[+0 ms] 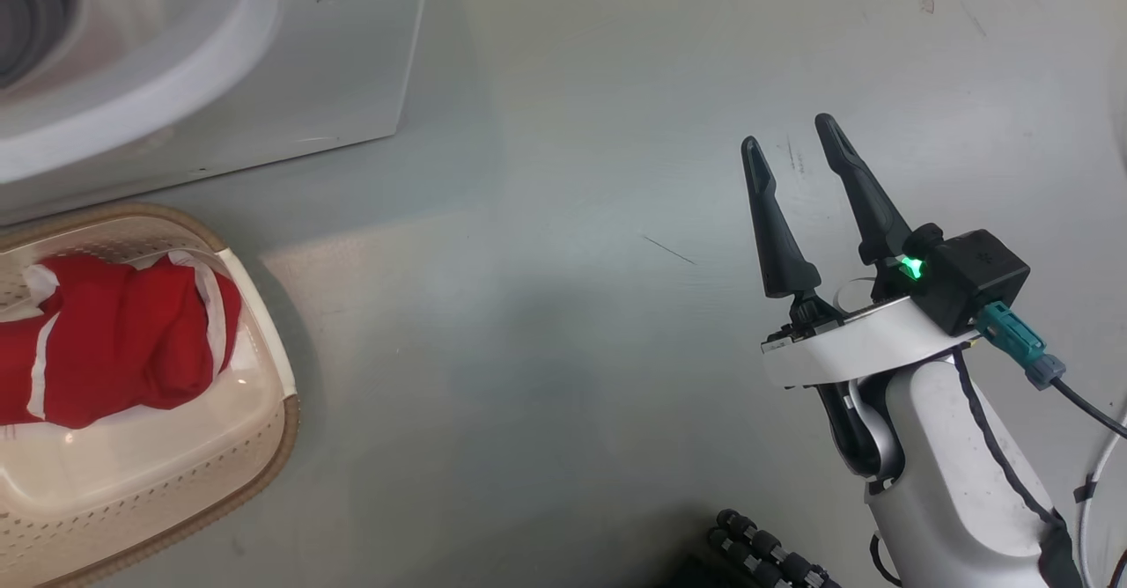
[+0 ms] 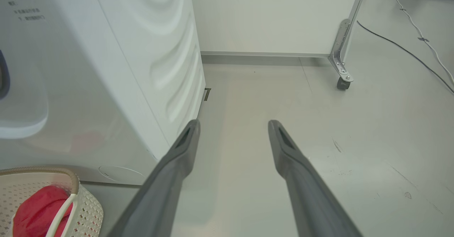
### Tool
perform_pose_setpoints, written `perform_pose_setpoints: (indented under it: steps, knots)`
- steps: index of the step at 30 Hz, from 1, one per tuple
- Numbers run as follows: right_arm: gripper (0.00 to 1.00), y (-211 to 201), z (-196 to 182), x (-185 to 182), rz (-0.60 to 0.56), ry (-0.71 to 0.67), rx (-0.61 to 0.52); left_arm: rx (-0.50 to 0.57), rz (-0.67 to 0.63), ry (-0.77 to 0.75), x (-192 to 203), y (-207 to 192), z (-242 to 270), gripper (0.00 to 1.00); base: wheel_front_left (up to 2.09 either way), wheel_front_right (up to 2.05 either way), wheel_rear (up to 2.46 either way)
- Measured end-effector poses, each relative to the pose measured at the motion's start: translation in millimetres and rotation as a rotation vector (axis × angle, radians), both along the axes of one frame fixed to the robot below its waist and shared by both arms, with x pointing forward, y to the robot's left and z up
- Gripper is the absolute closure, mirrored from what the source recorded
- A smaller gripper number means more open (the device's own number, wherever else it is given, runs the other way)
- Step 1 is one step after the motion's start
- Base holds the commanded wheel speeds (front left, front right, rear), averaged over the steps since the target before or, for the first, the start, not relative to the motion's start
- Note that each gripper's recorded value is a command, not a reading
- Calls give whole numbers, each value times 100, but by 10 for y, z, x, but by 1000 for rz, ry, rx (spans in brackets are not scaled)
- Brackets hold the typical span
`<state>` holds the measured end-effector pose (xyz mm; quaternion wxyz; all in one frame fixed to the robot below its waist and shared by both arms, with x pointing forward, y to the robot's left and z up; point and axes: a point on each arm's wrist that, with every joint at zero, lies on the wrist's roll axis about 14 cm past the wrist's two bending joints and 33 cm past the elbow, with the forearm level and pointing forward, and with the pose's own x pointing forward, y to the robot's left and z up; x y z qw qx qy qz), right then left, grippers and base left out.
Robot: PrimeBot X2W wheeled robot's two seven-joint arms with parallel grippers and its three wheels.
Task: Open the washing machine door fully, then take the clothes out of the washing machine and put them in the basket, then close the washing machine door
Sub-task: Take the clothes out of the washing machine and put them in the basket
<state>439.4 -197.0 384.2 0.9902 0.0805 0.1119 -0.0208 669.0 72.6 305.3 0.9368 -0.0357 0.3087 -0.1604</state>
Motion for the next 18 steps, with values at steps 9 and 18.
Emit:
perform_pose_setpoints:
  steps: [9,18]
  knots:
    - [0,7,48,26,-2,-15,-2,4,7,-34,-35,41,98,100,0,0,0]
    - [0,28,163,50,6,-46,-6,-5,13,-125,-56,48,378,100,0,0,0]
